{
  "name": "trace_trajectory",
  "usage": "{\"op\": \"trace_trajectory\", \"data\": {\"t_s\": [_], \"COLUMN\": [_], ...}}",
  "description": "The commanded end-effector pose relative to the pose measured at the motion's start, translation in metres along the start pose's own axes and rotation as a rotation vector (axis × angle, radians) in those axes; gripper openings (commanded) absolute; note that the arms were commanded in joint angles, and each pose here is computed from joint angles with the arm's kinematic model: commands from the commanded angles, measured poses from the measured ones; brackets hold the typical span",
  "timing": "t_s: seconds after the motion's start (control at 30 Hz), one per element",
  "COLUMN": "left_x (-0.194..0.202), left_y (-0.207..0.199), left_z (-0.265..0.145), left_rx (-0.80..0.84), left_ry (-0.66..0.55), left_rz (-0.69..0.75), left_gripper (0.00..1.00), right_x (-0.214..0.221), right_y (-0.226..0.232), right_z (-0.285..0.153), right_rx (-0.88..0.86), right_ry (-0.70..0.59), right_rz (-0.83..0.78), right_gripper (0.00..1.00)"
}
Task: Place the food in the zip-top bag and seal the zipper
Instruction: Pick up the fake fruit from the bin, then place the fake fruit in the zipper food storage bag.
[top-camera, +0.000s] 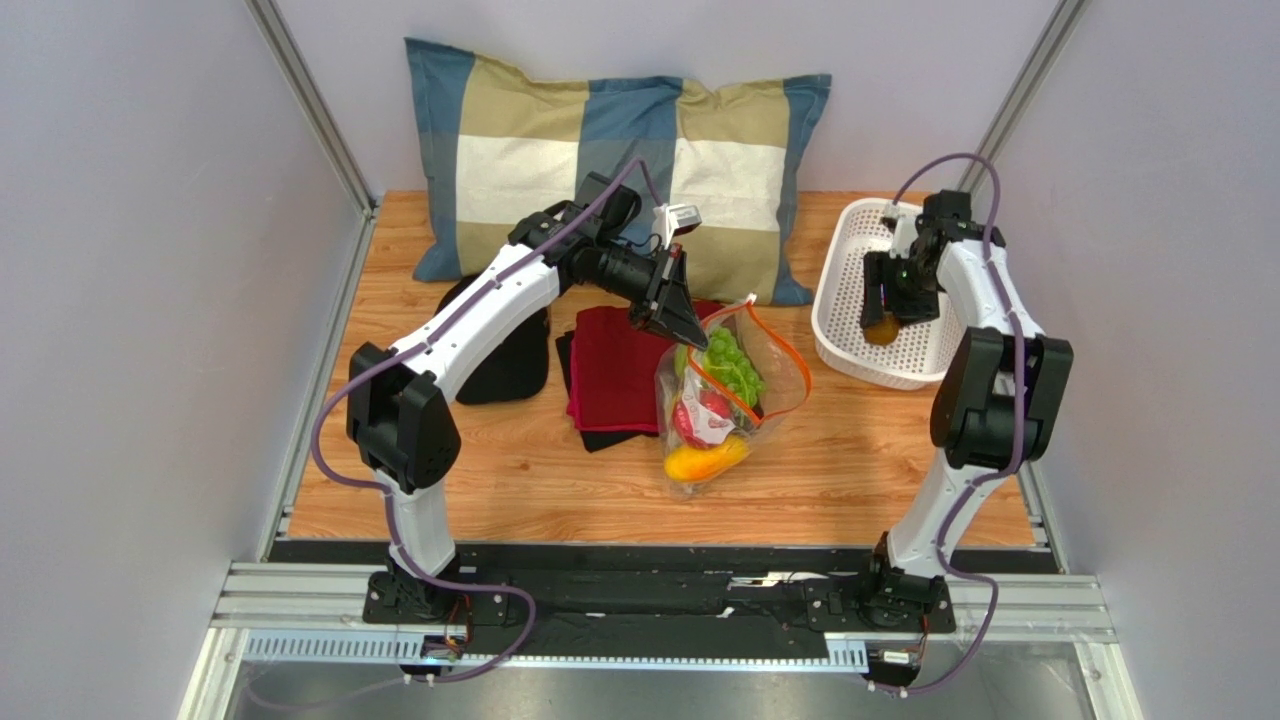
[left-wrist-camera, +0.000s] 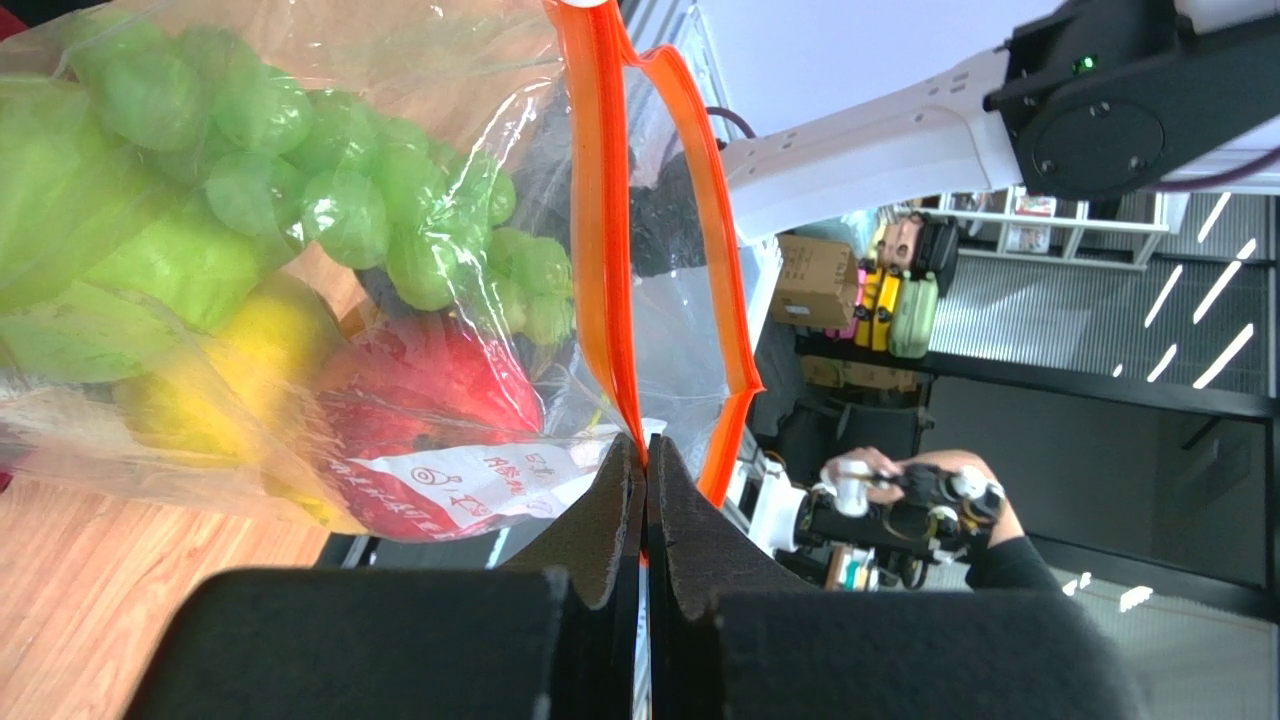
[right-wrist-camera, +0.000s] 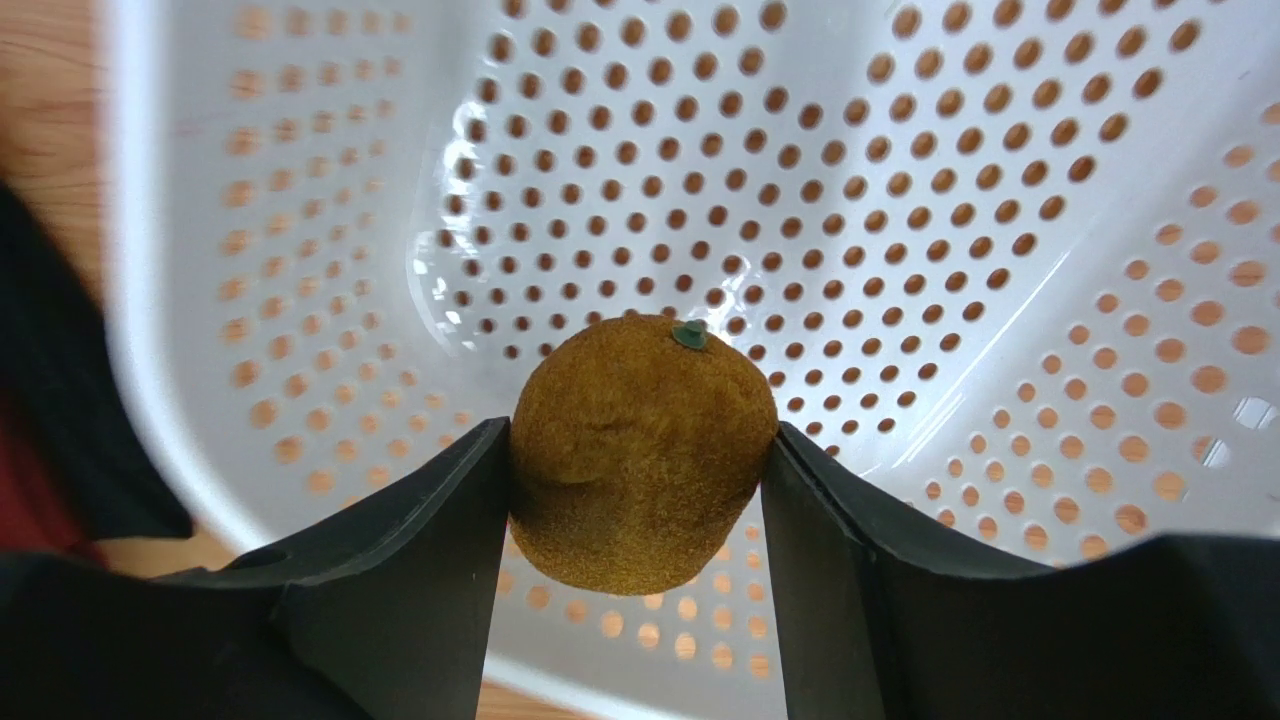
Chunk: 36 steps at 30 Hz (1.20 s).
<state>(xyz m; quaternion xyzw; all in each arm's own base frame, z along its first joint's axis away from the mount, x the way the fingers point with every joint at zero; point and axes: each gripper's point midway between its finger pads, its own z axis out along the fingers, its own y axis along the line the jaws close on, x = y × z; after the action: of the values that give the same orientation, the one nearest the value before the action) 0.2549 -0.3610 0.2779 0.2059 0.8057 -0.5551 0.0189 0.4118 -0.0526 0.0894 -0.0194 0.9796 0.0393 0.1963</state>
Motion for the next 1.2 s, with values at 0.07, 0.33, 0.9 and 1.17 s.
{"op": "trace_trajectory", "data": {"t_s": [0.07,0.33,0.9,1.17], "left_x": [-0.001,0.0,0.004,0.006], "left_y": [-0.021,-0.023,-0.026,-0.025], "left_z": [-0.013,-0.014,-0.017,-0.018], "left_rx": [0.026,0.028,0.027,0.025], "left_ry": [-0.039,-0.039,-0.042,-0.041], "left_rz": [0.073,0.076,0.088,0.097], "left_gripper": [0.0,0.0,0.0,0.0], "right_x": [-0.049,-0.004,0.067,0.052], "right_y": [0.077,0.2,0.284,0.268], "right_z": [-0.147,-0.262,-0.215,-0.243], "right_rx": [-0.262,-0.568,-0.604,-0.525], "right_ry": [-0.34,-0.603,-0.436,-0.513], "right_rz": [-0.125,-0.42,-0.739,-0.678], "right_gripper": [0.35,0.32,0.36,0.87]}}
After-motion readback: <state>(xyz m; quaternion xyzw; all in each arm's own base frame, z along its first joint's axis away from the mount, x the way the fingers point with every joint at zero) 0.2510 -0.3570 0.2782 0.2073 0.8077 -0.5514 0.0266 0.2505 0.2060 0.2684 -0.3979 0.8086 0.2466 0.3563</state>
